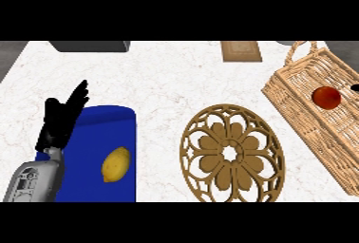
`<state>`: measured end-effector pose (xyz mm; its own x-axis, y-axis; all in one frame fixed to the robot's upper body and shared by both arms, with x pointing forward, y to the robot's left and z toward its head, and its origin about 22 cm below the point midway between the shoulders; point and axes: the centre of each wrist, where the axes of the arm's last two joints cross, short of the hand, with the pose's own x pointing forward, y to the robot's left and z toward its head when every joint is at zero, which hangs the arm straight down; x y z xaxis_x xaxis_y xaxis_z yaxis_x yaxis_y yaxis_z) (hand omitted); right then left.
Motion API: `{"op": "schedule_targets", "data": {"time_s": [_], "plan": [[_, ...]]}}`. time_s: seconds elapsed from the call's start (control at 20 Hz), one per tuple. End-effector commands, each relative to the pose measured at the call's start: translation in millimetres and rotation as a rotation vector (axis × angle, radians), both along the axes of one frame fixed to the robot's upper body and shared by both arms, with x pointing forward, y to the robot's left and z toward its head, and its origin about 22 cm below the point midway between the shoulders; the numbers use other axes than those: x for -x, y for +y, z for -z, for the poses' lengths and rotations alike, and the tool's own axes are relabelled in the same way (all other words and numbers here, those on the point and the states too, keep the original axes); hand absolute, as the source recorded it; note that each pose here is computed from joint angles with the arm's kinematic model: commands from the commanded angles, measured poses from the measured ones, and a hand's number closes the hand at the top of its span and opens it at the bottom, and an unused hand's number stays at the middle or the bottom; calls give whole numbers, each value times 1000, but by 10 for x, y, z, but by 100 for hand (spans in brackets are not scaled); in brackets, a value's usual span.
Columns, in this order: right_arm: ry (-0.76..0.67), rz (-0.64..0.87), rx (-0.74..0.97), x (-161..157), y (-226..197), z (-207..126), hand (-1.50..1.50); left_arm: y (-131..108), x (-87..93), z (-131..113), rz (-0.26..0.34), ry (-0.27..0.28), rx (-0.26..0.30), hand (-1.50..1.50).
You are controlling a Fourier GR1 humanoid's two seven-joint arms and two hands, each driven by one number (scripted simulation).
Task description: Pick the tomato from the placemat and place it in the basket
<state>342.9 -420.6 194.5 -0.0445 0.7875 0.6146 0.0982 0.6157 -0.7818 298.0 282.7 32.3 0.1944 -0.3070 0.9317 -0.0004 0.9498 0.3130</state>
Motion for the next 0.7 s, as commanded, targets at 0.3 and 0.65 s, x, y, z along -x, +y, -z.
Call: {"op": "schedule_targets", "data": {"time_s": [0.3, 0.65], "plan": [[-200, 256, -215, 329, -733, -195, -150, 15, 103, 23, -6, 8, 1, 0], [-152, 364, -339, 871, -1559, -442, -150, -133, 19, -97, -2, 0, 7, 0]]}}
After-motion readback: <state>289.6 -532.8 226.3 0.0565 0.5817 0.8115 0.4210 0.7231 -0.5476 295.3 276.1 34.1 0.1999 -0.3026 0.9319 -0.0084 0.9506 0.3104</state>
